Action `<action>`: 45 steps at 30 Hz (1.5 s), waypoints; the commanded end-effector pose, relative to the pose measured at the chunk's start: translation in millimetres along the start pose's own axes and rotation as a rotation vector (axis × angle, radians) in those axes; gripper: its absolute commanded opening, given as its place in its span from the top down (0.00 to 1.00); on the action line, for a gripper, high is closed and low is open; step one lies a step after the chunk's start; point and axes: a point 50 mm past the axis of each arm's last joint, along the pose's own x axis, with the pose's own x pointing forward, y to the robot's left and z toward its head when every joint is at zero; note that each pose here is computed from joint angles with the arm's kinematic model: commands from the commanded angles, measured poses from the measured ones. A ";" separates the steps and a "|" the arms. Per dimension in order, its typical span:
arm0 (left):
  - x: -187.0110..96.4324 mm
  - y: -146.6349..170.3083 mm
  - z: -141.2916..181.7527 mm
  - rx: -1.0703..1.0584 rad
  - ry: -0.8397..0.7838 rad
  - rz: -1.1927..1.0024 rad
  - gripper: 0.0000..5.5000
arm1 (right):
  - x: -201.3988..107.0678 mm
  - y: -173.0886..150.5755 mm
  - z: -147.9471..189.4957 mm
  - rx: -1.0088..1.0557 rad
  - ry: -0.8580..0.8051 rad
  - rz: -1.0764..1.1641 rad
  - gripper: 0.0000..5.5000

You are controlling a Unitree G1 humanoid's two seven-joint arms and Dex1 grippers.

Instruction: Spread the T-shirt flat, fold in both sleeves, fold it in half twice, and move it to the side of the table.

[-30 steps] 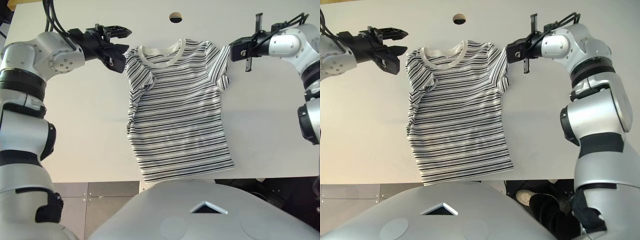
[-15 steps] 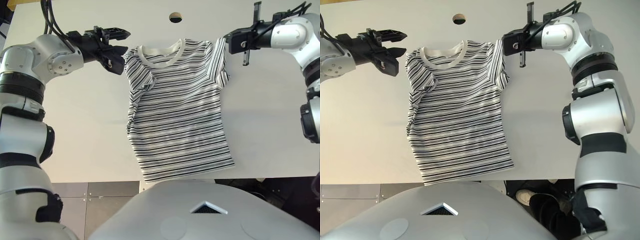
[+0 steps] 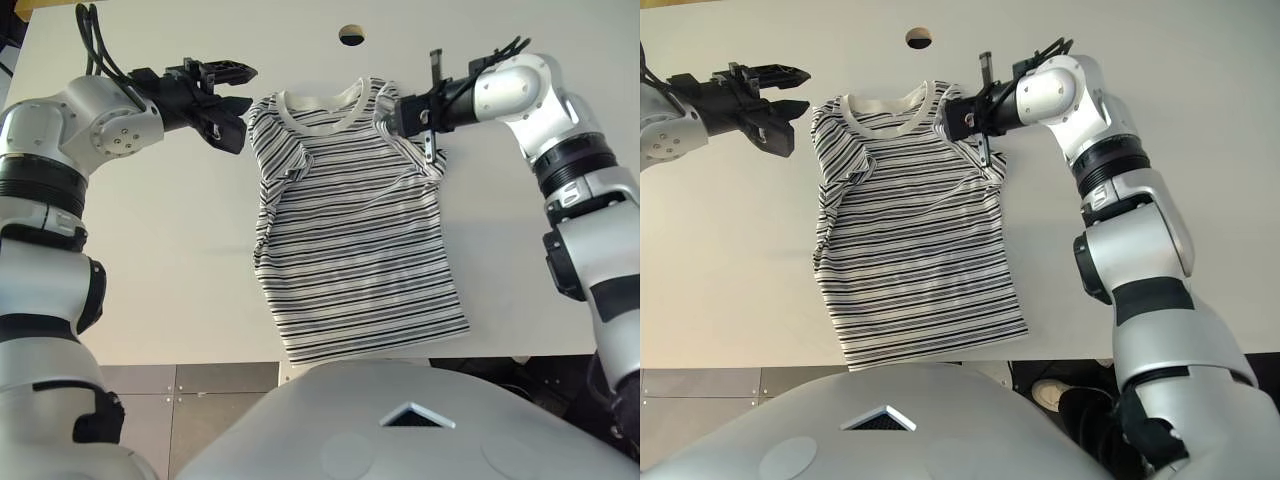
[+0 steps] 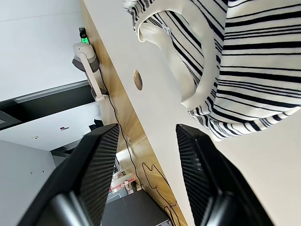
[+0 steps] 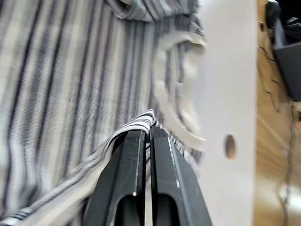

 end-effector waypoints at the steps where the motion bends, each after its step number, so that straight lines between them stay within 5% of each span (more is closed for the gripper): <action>1: -4.8 -3.2 -2.6 -0.007 0.019 -0.013 0.59 | 9.0 7.1 8.6 0.019 -0.039 0.040 0.97; 8: -6.4 -7.5 -1.9 -0.019 0.023 -0.016 0.59 | 16.8 8.5 13.1 0.086 -0.058 0.047 0.75; 16: -7.7 -11.5 -0.3 -0.025 0.022 -0.022 0.59 | 10.0 -29.4 29.9 0.279 -0.196 -0.123 0.48; 21: -27.7 -4.2 27.5 0.027 -0.113 -0.045 0.59 | -32.7 -32.5 26.6 0.141 -0.141 -0.082 0.48; 29: -73.8 -12.4 124.1 0.073 -0.384 -0.304 0.59 | -81.5 69.4 30.7 -0.185 -0.022 0.302 0.48; 36: -88.0 -41.2 159.8 0.148 -0.439 -0.539 0.59 | -89.6 108.5 36.5 -0.204 -0.006 0.431 0.48; 45: -100.5 -75.4 177.1 0.082 -0.477 -0.712 0.59 | -86.6 121.0 39.4 -0.158 -0.023 0.434 0.48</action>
